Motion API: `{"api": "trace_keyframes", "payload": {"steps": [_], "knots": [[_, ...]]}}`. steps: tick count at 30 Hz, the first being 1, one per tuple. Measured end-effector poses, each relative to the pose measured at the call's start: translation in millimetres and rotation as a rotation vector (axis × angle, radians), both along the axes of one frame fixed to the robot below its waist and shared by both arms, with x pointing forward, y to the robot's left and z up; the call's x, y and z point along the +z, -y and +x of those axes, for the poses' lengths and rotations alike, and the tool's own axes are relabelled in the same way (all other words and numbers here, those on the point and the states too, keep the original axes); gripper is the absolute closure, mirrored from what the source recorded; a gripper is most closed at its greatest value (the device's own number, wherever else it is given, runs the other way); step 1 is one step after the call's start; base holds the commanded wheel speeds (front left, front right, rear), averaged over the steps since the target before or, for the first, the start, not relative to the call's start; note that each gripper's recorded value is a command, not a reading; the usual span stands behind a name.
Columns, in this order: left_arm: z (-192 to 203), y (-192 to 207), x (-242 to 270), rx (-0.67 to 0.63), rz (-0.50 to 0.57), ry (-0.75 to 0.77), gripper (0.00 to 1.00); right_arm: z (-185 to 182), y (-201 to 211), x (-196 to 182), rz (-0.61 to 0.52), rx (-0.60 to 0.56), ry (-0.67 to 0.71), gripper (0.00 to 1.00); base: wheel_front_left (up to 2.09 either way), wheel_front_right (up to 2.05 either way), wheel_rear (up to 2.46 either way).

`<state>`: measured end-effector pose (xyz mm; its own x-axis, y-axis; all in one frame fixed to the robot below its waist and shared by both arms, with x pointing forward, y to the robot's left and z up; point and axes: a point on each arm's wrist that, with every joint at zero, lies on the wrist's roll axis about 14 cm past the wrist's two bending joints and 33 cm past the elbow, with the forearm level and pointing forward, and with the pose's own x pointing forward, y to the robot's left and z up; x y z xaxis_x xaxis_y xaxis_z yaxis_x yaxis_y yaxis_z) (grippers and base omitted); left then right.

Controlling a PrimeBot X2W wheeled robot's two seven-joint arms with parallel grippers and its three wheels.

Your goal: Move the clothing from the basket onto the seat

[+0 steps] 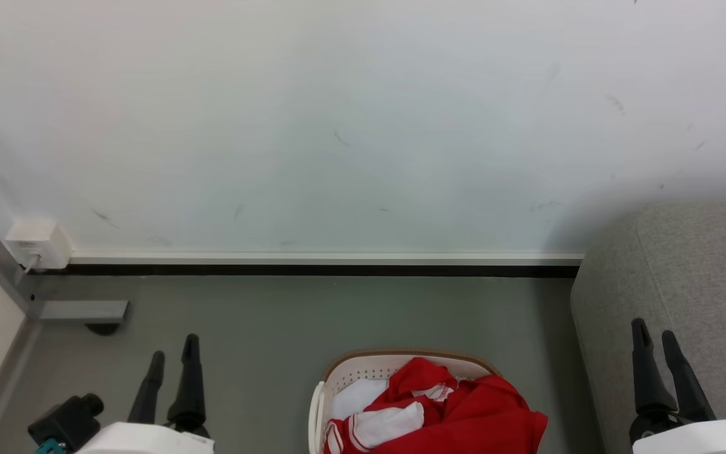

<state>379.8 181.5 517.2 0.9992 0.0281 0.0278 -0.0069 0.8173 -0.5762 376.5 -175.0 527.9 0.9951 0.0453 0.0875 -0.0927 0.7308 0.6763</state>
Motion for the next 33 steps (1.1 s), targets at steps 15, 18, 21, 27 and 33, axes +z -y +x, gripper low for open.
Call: {"api": "trace_keyframes", "payload": {"steps": [15, 18, 21, 27, 33], "knots": [[-2.3, 5.2, 1.4, -0.003, 0.179, 0.018, 0.00, -2.0, -6.6, -1.4, -0.163, 0.001, 0.021, 0.00, 0.00, 0.00, 0.00], [-2.2, 6.8, 3.3, -0.007, 0.218, 0.026, 0.00, -3.2, -7.8, -4.9, -0.192, 0.003, 0.015, 0.00, 0.00, 0.00, 0.00], [-1.9, 7.9, 4.7, -0.007, 0.244, 0.033, 0.00, -4.0, -8.8, -6.3, -0.216, 0.005, 0.016, 0.00, 0.00, 0.00, 0.00], [-1.6, 11.7, 8.5, -0.014, 0.302, 0.055, 0.00, -5.5, -11.6, -7.9, -0.267, 0.012, 0.021, 0.00, 0.00, 0.00, 0.00], [-1.7, 14.7, 12.5, -0.016, 0.356, 0.077, 0.00, -6.5, -13.3, -6.1, -0.312, 0.014, 0.038, 0.00, 0.00, 0.00, 0.00]]}}
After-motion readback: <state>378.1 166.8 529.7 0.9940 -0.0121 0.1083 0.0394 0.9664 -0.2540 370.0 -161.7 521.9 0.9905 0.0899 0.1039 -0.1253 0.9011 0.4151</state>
